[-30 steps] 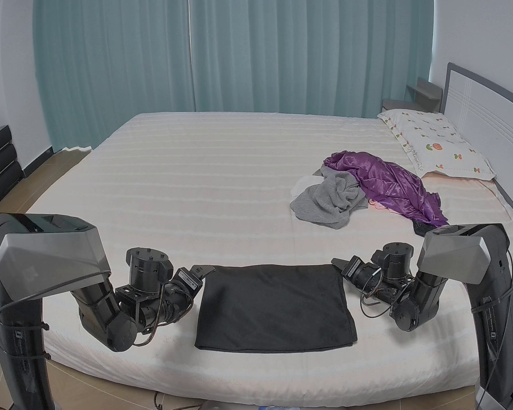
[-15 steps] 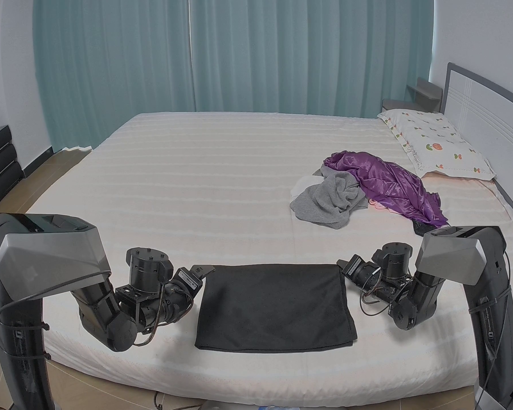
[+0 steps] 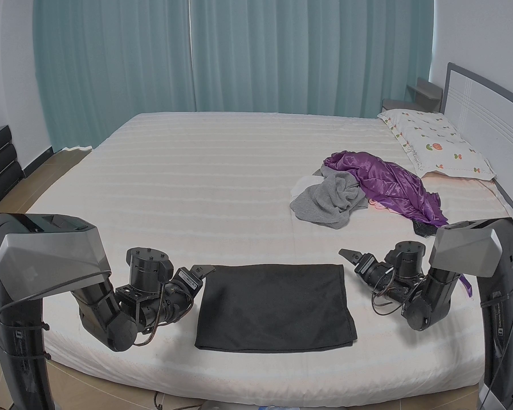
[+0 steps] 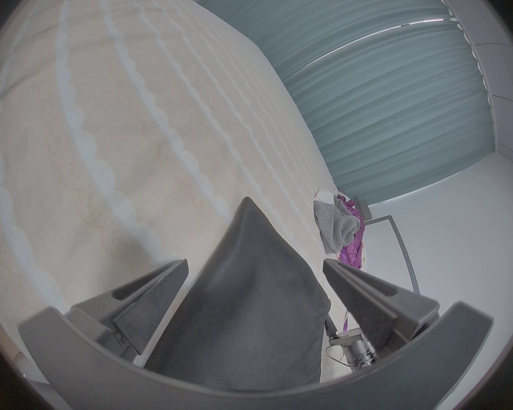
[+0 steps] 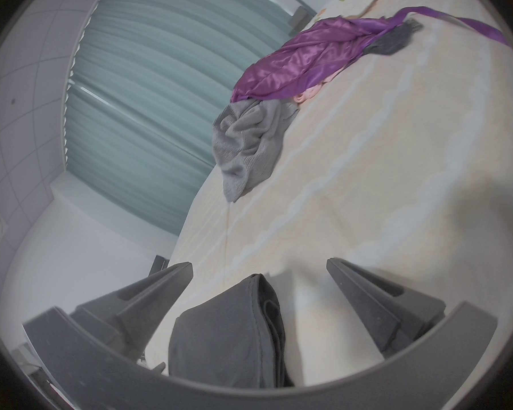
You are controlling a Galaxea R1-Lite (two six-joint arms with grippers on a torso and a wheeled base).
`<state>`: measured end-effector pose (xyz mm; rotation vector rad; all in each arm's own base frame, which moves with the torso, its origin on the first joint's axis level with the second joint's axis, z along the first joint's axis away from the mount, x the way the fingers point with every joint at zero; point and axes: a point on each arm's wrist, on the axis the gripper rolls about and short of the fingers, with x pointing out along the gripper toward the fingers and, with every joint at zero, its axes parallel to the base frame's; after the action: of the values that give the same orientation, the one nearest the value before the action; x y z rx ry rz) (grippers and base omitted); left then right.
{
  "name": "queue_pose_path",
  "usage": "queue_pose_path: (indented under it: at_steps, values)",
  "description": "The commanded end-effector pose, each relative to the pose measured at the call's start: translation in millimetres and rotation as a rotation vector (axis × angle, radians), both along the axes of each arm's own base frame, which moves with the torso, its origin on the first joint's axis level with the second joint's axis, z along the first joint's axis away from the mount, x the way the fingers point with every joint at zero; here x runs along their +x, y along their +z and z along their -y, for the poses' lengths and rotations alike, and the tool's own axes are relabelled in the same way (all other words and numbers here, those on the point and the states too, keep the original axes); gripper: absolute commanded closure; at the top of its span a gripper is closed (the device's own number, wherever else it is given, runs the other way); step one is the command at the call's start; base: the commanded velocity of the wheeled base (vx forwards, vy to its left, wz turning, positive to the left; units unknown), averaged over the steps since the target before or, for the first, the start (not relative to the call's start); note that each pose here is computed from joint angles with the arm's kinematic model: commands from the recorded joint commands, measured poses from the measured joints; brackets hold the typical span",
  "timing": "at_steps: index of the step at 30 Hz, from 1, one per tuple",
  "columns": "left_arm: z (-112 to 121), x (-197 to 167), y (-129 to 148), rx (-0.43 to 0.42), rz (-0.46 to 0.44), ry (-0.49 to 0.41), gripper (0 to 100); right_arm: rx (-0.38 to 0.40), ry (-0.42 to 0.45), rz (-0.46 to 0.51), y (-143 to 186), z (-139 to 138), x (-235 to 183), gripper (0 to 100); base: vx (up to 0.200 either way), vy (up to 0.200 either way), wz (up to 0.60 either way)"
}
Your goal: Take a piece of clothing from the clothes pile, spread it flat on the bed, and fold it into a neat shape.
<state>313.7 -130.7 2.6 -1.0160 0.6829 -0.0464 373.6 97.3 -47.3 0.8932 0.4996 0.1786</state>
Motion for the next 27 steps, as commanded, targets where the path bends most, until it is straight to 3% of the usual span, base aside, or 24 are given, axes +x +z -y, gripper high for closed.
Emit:
queue_pose_path:
  at_steps: [1, 6, 10, 16, 27]
  values:
    - [0.4, 0.7, -0.2, -0.001, 0.000, 0.000, 0, 0.051, -0.049, 0.002, 35.0, 17.0, -19.4, 0, -0.200, 0.000, 0.00]
    - [0.2, -0.2, -0.4, -0.001, -0.005, -0.007, 0, 0.121, -0.123, -0.051, 37.6, 37.3, -44.9, 0, -0.200, 0.000, 0.00]
    - [1.8, 2.2, 0.9, -0.001, 0.007, -0.015, 0, 0.164, -0.147, -0.047, 33.0, 47.0, -53.1, 0, 0.000, 0.000, 0.00]
    - [2.4, 11.9, 6.0, 0.046, 0.064, -0.044, 0, 0.159, -0.140, -0.081, 17.6, 45.4, -50.3, 0, 0.000, 0.000, 0.00]
    - [6.5, 22.3, -1.3, 0.088, 0.088, -0.065, 0, 0.149, -0.128, -0.094, 15.2, 41.8, -53.2, 0, 0.000, 0.000, 0.00]
